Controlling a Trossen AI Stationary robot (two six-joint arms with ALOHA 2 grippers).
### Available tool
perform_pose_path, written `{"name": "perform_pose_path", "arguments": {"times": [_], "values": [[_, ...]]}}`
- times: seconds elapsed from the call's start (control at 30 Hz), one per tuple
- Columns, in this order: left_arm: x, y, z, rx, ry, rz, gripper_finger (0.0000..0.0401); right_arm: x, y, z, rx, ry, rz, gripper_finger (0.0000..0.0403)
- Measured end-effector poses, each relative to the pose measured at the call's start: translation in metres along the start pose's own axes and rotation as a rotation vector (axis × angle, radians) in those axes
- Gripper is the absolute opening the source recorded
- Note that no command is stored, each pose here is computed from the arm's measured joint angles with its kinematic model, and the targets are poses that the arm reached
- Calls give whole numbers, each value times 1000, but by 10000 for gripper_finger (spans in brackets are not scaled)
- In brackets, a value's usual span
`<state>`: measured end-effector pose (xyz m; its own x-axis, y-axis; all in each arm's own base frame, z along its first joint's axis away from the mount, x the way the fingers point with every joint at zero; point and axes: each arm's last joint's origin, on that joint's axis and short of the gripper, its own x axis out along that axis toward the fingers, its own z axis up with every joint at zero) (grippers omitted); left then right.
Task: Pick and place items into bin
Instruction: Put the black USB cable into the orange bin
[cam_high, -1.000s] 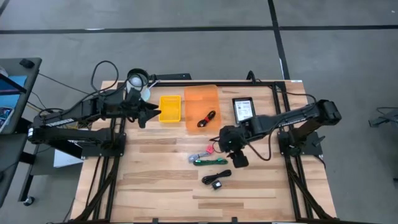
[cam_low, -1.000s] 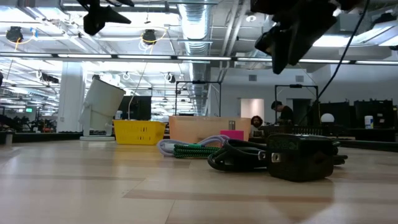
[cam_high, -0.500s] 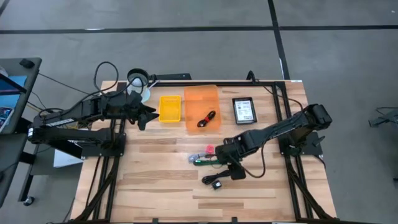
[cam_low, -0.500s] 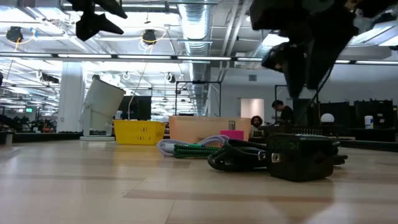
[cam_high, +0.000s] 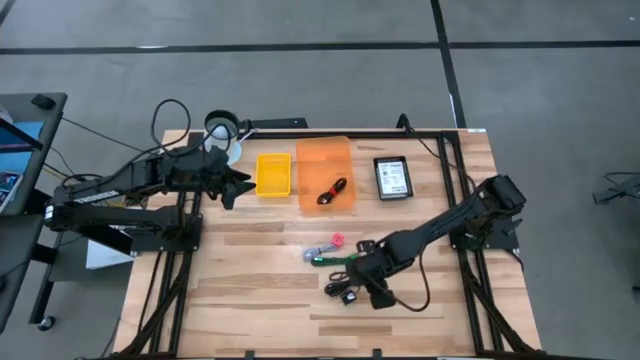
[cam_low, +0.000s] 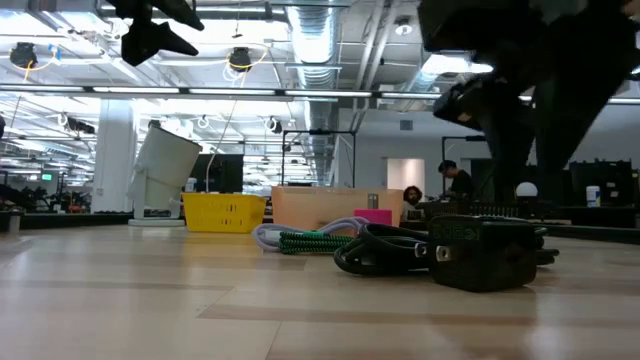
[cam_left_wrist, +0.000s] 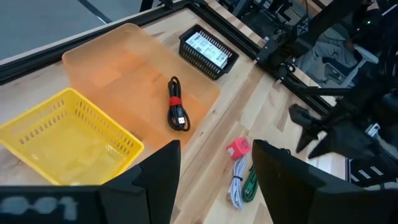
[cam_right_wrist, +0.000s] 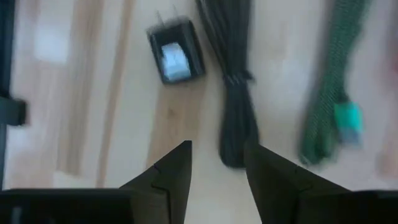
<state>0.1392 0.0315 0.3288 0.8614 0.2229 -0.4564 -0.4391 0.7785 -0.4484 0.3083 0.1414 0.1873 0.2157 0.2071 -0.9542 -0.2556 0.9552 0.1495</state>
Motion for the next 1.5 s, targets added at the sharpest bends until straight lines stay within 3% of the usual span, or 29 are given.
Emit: {"name": "perform_pose_path", "arguments": {"times": [0.23,0.7,1.13,1.27,1.5], "values": [[0,0,0,0,0,-1,189,20,-5,0,2,54,-37,134],[0,0,0,-16,0,0,189,25,-11,4,-88,48,-41,132],[0,0,0,-20,1,0,189,58,-15,1,-38,144,-28,130],[0,0,0,-21,0,0,189,55,-15,1,1,138,-32,111],[0,0,0,-20,1,0,189,30,-19,12,56,144,-28,37]]}}
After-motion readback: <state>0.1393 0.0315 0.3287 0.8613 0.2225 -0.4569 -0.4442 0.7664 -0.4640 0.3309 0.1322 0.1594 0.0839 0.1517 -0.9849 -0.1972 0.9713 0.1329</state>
